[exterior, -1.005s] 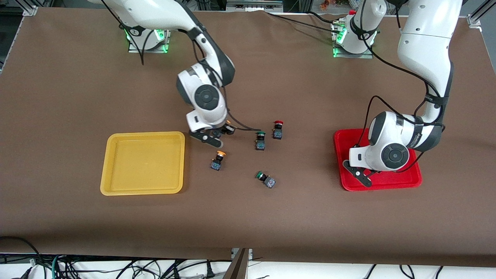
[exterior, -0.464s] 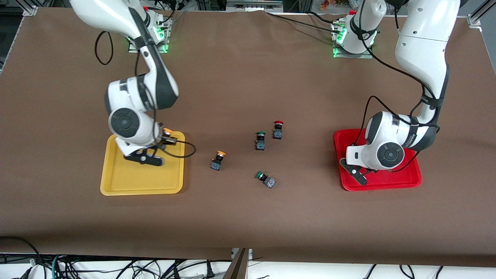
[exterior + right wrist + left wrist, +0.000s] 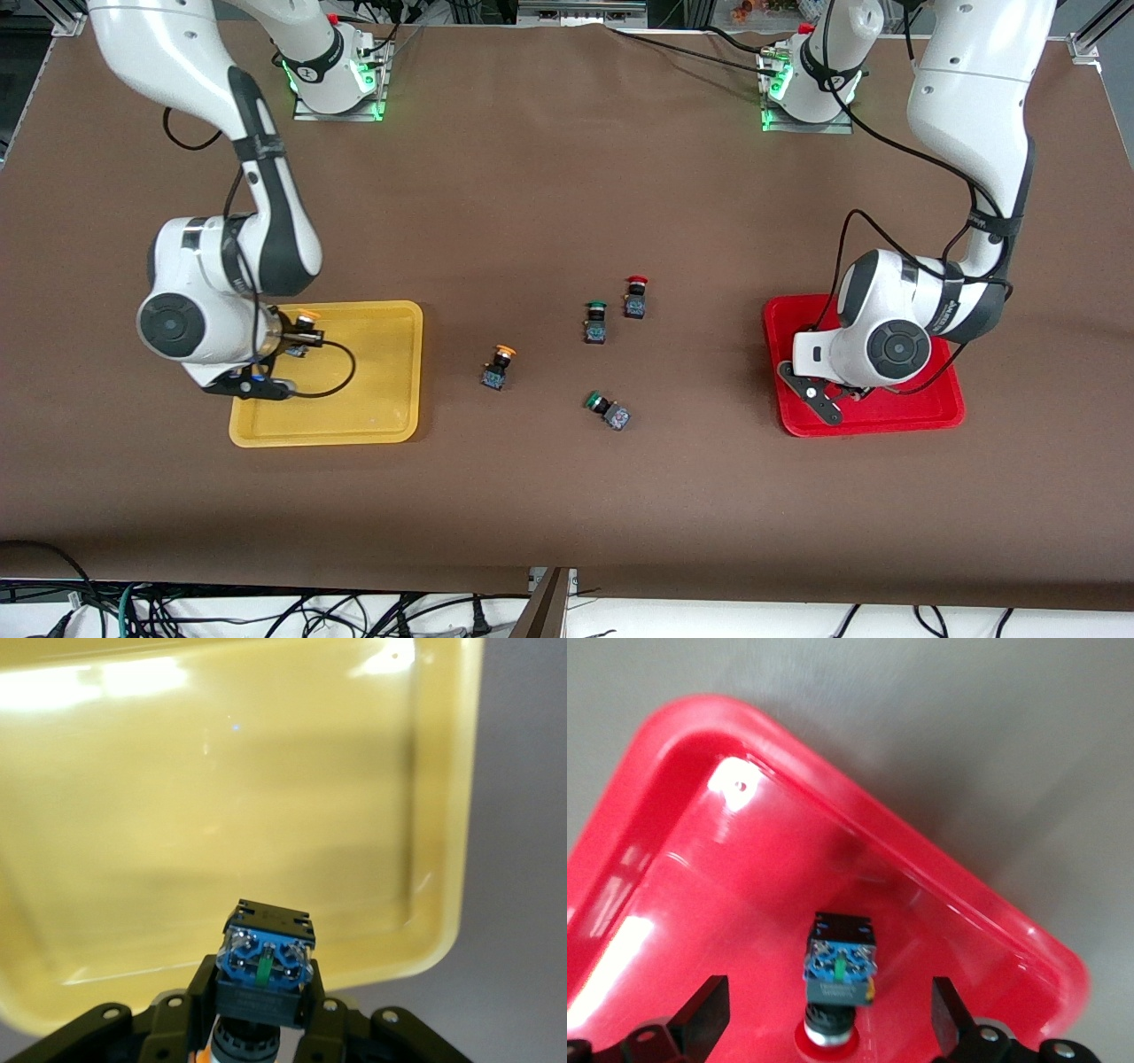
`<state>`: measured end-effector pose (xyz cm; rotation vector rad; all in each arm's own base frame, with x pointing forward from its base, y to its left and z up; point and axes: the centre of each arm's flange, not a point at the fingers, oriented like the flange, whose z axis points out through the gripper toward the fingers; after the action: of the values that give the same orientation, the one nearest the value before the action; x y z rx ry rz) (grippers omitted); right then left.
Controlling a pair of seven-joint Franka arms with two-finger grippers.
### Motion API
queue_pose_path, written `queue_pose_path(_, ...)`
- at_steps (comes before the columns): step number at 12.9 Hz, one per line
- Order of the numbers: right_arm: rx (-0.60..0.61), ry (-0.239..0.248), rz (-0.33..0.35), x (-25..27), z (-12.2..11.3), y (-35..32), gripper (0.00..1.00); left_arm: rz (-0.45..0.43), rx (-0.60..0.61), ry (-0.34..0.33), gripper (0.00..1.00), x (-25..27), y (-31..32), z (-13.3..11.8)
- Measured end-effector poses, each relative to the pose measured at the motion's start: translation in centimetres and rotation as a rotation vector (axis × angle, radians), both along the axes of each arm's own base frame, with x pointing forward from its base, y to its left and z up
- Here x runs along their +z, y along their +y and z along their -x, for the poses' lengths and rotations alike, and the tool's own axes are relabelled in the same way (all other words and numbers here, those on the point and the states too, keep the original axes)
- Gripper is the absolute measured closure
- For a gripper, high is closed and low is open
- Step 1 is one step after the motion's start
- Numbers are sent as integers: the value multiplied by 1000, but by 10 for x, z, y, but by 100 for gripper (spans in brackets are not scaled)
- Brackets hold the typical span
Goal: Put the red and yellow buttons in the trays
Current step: 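Open both grippers to release the buttons into the trays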
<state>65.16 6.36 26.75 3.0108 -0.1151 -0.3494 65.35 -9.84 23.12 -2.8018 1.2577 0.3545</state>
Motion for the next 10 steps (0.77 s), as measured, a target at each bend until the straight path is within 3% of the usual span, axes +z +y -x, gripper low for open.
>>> queue_pose_path(4, 49, -12, 0, -43, -8, -38, 59, 31, 54, -35, 0, 59, -75, 16)
queue_pose_path(10, 71, -32, 18, -83, -10, -40, 59, 41, 419, -54, 0, 57, -207, 66)
